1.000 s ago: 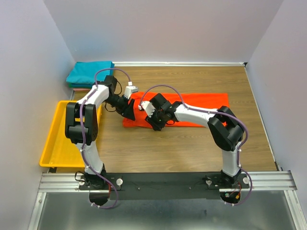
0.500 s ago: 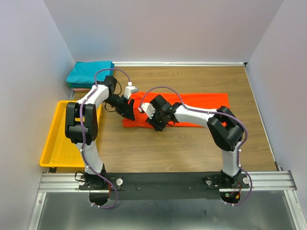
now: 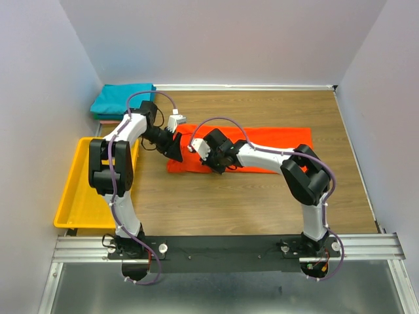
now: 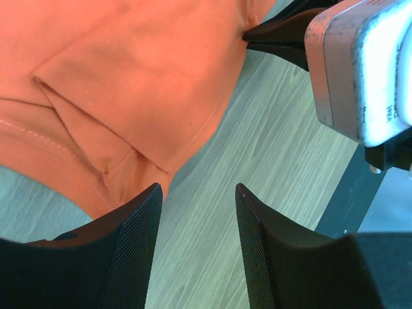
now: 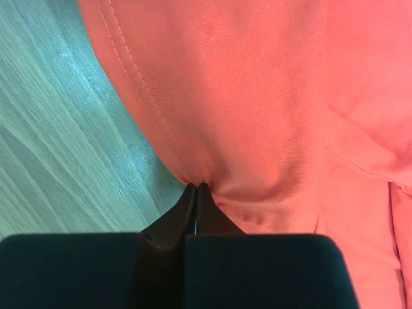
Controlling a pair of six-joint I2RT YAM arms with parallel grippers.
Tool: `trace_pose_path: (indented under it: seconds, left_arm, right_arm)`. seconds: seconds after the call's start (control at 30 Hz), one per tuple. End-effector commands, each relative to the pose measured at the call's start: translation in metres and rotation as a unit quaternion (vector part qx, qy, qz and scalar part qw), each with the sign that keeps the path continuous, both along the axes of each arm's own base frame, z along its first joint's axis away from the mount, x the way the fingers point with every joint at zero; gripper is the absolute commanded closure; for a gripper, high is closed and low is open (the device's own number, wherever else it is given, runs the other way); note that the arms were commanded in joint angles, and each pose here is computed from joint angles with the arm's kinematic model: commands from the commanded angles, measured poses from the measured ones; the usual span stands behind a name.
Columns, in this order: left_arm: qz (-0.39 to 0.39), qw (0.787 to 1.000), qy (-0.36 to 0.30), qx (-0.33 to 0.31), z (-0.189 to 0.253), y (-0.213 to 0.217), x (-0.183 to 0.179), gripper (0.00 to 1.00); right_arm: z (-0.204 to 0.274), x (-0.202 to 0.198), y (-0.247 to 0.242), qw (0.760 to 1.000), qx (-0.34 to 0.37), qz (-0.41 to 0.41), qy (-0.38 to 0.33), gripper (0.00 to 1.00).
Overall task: Fold and stack the t-shirts
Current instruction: Fold the tshirt
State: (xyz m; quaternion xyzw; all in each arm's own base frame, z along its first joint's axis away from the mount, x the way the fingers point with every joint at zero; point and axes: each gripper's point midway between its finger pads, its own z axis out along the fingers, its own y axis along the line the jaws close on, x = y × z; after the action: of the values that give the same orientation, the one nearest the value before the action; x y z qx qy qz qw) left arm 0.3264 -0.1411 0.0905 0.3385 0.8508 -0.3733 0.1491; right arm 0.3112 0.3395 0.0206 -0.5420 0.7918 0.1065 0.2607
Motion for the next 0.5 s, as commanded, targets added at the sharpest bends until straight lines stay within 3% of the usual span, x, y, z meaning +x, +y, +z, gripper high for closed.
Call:
trace_pose_path:
  seconds: [0.0, 0.23, 0.47]
  left_arm:
    - [-0.008, 1.0, -0.003, -0.016, 0.004, 0.003, 0.001, 0.43]
    - [-0.025, 0.999, -0.025, -0.019, 0.009, 0.004, -0.002, 0.43]
    - [-0.021, 0.998, -0.051, -0.007, 0.012, 0.008, 0.006, 0.44]
  right_arm:
    - [-0.012, -0.01, -0.01, 0.999, -0.029, 0.003, 0.022, 1.0]
    - [0.058, 0.0, 0.015, 0.999, 0.051, 0.013, -0.015, 0.99]
    - [0.075, 0.02, 0.02, 0.997, 0.076, -0.002, -0.024, 0.99]
